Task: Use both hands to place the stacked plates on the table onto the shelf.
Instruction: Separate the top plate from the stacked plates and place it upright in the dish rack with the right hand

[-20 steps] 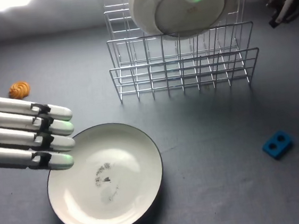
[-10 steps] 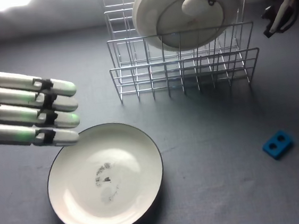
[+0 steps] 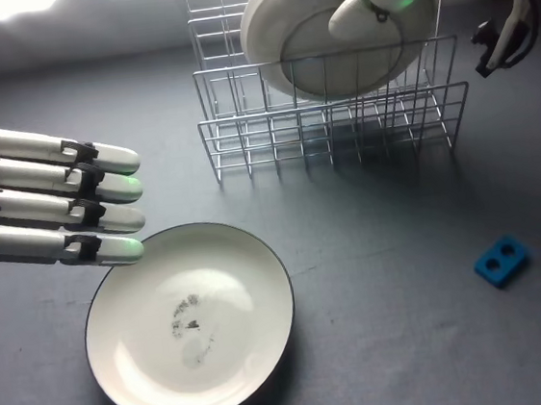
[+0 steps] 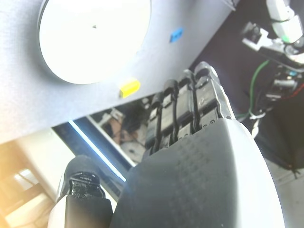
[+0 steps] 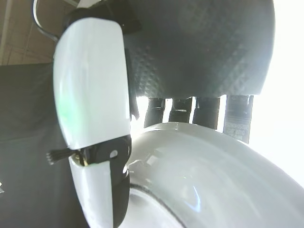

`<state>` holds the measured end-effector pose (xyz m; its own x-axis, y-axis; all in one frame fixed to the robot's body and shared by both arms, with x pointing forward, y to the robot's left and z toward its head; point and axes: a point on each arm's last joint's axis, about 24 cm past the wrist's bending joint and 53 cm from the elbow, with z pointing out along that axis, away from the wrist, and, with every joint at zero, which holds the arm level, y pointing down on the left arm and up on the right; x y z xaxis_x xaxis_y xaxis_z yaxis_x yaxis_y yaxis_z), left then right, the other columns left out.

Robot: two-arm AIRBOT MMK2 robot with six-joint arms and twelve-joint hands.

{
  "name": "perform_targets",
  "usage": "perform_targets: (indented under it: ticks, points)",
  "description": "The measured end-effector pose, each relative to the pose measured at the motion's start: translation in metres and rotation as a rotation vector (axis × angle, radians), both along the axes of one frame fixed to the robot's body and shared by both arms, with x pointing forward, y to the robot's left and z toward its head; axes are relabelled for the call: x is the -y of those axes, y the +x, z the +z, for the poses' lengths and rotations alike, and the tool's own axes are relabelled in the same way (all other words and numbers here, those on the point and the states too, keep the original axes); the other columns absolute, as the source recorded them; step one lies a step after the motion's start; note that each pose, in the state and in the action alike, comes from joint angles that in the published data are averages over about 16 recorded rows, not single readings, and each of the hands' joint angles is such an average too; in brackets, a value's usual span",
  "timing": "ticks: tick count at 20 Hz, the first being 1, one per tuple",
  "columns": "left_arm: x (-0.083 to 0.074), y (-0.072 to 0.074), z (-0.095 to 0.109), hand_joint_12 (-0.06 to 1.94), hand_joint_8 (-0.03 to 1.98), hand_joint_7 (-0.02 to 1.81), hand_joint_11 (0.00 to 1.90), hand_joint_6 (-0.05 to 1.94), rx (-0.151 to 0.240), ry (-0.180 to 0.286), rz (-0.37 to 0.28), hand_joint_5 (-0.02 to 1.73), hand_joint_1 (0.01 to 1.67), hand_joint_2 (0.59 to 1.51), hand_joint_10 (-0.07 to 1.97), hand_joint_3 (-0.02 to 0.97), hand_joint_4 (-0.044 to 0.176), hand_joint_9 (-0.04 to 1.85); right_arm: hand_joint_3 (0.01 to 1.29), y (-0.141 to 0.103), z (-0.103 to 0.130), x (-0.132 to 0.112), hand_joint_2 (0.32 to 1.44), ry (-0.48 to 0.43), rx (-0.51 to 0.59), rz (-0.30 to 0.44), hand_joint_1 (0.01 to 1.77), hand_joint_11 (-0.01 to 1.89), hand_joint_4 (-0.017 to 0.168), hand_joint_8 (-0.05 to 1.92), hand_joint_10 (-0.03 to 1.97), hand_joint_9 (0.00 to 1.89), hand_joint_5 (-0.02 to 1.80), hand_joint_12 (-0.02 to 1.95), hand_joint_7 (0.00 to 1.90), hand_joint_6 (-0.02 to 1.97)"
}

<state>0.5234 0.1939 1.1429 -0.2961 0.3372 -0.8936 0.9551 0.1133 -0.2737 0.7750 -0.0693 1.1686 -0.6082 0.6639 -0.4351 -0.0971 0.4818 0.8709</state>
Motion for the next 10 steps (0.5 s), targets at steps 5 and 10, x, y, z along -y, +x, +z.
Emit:
perform_targets:
  ticks: [5,10]
  points:
    - [-0.003,-0.009,-0.004,0.00,0.00,0.11,0.02,0.01,-0.024,0.006,-0.027,0.08,0.02,1.122,0.01,0.014,0.006,0.05,0.01,-0.001,-0.003,0.000,0.97,-0.005,0.001,0.008,1.24,0.91,0.009,0.64,0.02,1.33,1.00,1.03,1.17,0.81]
    - [-0.007,-0.017,-0.011,0.00,0.00,0.11,0.02,0.01,-0.046,0.025,-0.050,0.08,0.02,1.122,0.01,0.014,0.006,0.06,0.01,-0.003,-0.005,-0.001,0.98,-0.010,0.002,0.014,1.24,0.92,0.009,0.61,0.02,1.33,0.99,1.03,1.16,0.81]
